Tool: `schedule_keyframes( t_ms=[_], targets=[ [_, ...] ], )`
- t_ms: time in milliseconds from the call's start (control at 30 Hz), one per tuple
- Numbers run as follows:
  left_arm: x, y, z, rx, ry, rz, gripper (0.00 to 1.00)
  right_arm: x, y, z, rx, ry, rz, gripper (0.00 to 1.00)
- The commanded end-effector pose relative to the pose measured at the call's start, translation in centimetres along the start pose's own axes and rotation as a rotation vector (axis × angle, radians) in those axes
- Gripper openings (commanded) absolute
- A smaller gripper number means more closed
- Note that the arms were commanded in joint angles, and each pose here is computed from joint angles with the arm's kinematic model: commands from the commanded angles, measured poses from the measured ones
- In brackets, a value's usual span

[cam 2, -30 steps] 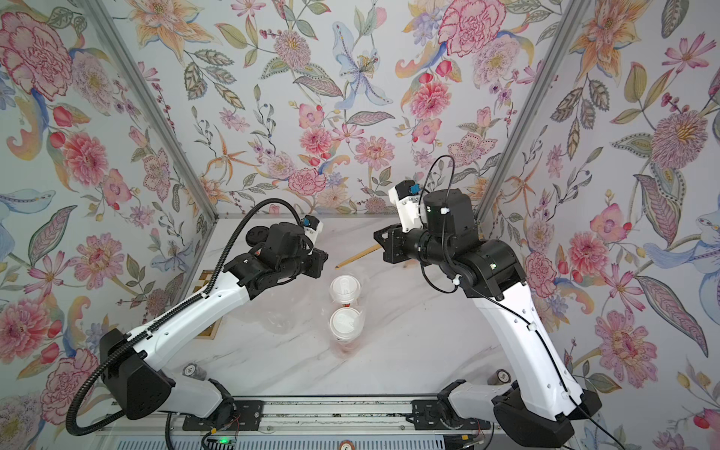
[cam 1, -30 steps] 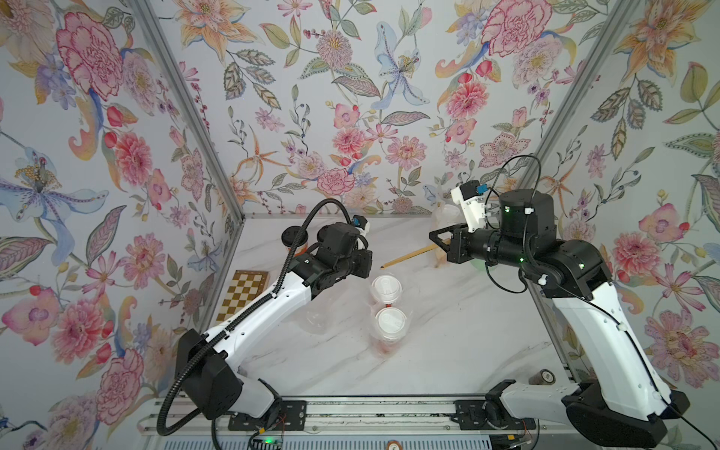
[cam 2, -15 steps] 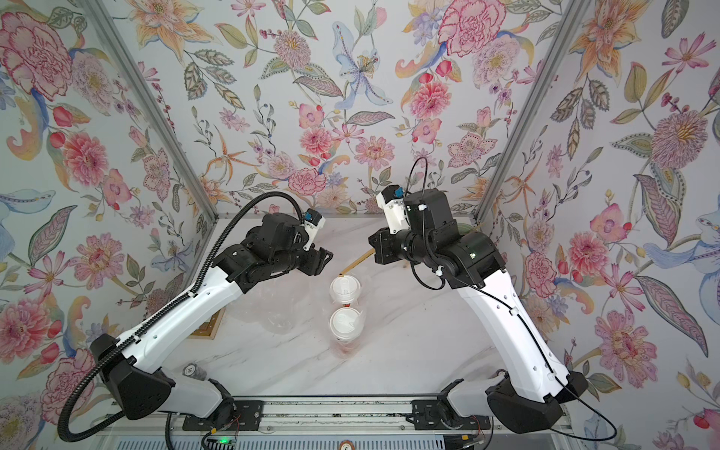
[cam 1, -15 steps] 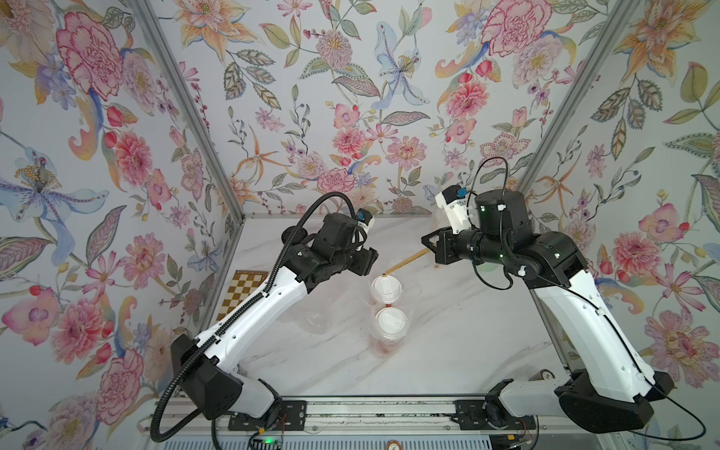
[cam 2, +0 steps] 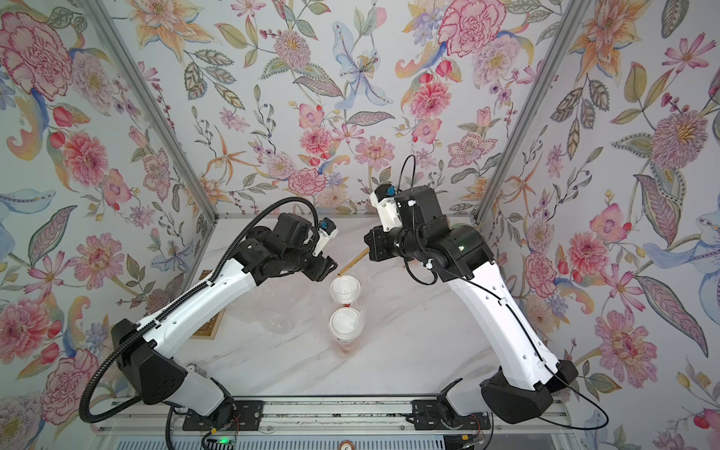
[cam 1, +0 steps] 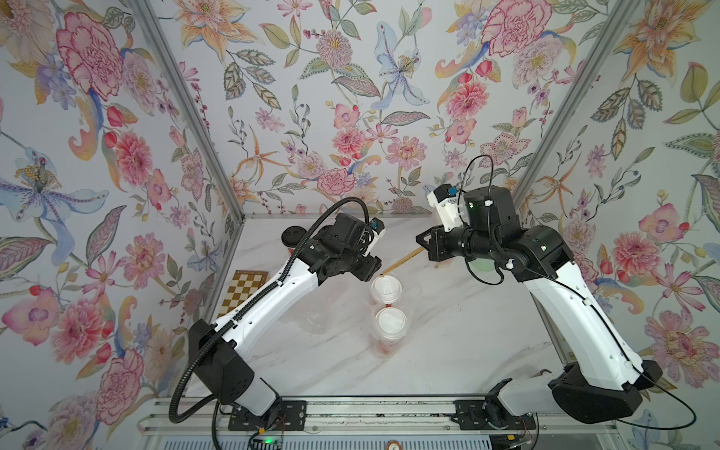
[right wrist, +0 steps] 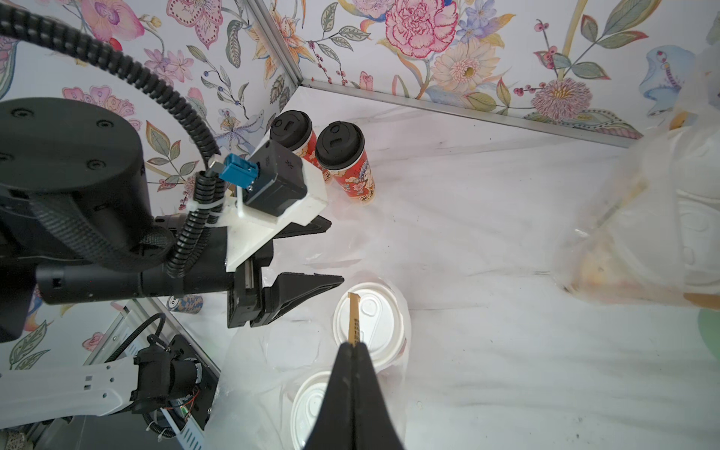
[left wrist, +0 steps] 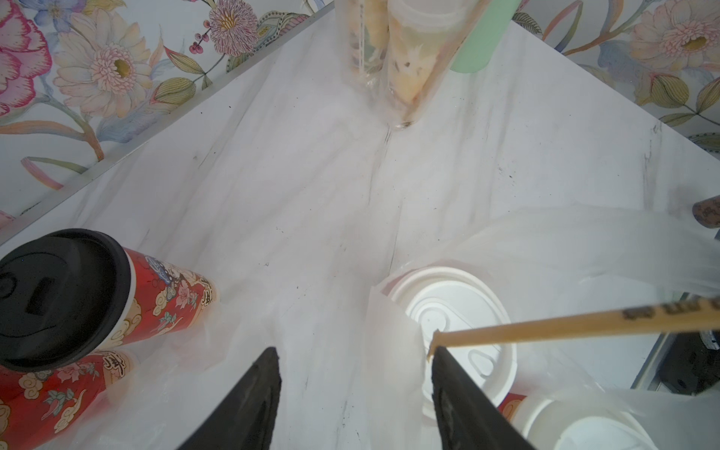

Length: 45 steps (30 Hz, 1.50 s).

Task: Pack milk tea into plastic carrier bags
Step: Place the straw in the plastic carrier bag.

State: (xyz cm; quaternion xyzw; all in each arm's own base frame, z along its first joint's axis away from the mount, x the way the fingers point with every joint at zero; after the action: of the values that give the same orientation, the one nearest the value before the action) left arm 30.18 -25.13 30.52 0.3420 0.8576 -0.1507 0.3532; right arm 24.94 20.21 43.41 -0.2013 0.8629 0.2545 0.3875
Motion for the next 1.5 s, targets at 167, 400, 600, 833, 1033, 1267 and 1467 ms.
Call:
schedule_keyframes(
  t_ms=[167, 400, 600, 833, 1033, 1267, 1467],
  targets=[
    [-1.7, 0.5, -0.5, -0.012, -0.093, -0.026, 0.17, -0.2, 0.6, 0.0, 0.036, -0.008, -0.048, 0.00],
    [-2.5, -0.3, -0.2, 0.073, -0.181, -0.114, 0.01, -0.3, 0.9, 1.5, 0.055, 0.012, -0.069, 0.00],
    [-2.5, -0.3, -0.2, 0.078, -0.198, -0.138, 0.00, -0.5, 1.0, 2.9, 0.097, 0.024, -0.102, 0.00],
    [-2.5, -0.6, -0.5, 0.107, -0.220, -0.159, 0.00, -0.2, 0.3, 5.2, 0.183, 0.061, -0.139, 0.00],
    [-2.5, -0.6, -0.7, 0.110, -0.233, -0.174, 0.00, 0.7, -0.3, 7.0, 0.242, 0.120, -0.173, 0.00],
    [-2.3, -0.5, -0.6, 0.103, -0.239, -0.211, 0.00, 1.6, -0.4, 9.7, 0.262, 0.189, -0.196, 0.00],
    [-1.7, -0.3, -0.3, 0.095, -0.237, -0.255, 0.00, 2.5, -0.3, 12.8, 0.258, 0.251, -0.194, 0.00]
  ],
)
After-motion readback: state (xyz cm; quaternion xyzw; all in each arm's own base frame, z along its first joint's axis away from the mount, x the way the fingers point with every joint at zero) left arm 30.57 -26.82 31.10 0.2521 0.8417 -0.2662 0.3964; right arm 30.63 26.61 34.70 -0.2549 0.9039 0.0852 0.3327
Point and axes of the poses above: each gripper's point midway between its finger pads, its own z axis out along the fingers, its own y axis along the line the jaws close on, x = y × z, the point moved 6 cm from there along -z, back along the fingers, and after that the axes turned 1 degree about -z, right-handed, at the moved point
